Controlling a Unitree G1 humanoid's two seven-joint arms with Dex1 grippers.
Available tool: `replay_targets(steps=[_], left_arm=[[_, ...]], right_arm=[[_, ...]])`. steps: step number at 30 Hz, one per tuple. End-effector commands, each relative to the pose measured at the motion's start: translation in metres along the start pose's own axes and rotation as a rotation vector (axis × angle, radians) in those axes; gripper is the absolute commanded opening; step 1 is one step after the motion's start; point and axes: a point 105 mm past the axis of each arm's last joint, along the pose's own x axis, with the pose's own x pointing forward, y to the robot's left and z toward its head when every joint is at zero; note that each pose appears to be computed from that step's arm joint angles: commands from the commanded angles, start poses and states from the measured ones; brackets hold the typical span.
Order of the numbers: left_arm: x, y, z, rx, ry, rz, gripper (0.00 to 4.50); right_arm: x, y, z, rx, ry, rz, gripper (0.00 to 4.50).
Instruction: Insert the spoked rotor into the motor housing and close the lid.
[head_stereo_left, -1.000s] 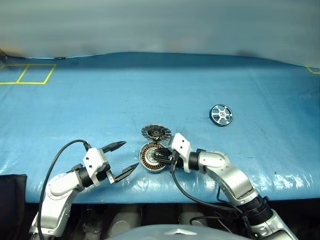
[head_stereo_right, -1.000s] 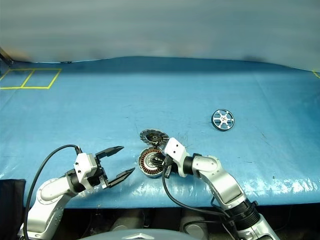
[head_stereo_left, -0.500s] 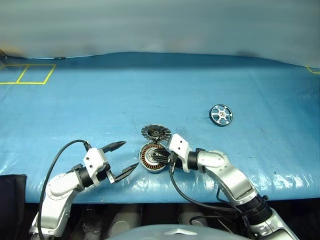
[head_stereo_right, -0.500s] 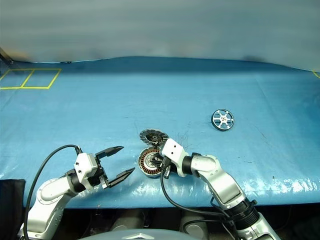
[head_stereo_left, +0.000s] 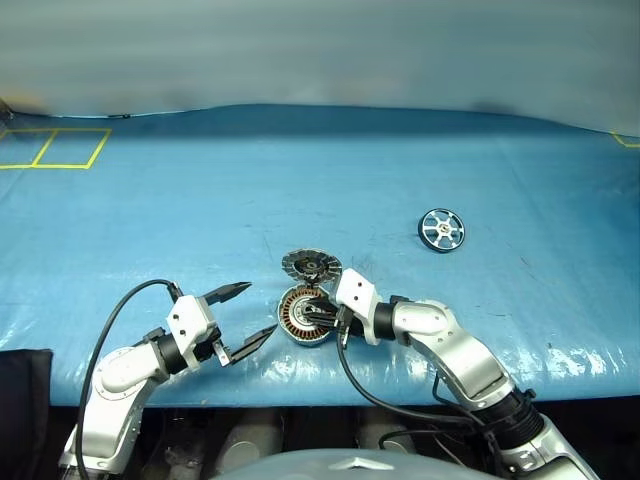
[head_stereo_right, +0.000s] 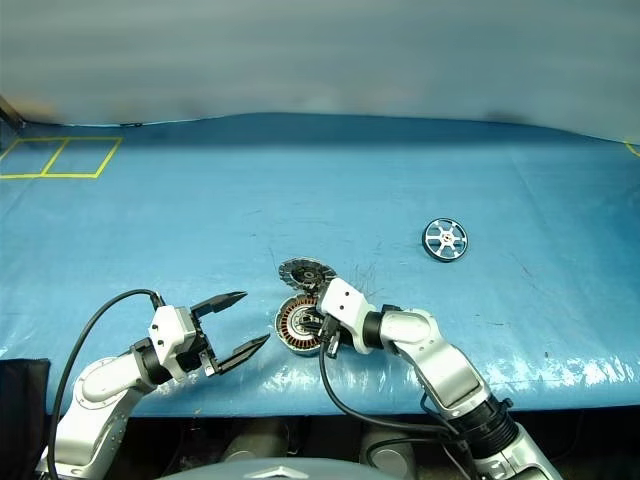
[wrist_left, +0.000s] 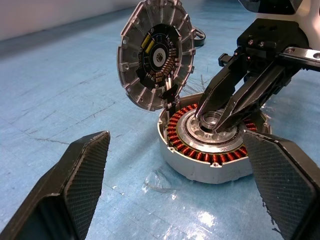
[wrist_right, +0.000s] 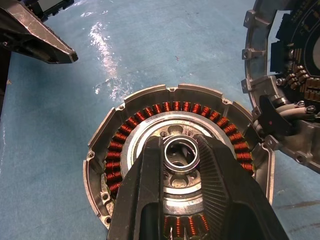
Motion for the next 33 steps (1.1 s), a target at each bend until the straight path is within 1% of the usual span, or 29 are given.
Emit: replay_targets(steps=[1,15,33], left_arm=[[-0.0005,0.0006,0.0023,0.015,-0.011,0.004,4.5],[-0.0018,-0.0003,-0.0004,0.008,-0.003,0.01,4.5],[-0.0023,0.0006,-0.0031,0.012,0.007,0.011,4.5]], right_arm=[[0.0009,0.0039,0.0094,-0.035,-0.024,0.015,0.66],[0.0019,0.0039,0.01,-0.044,-0.023,0.02,0.66],[0.0027,0.0042,0.0117,-0.002,-0.047,0.02,0.66]])
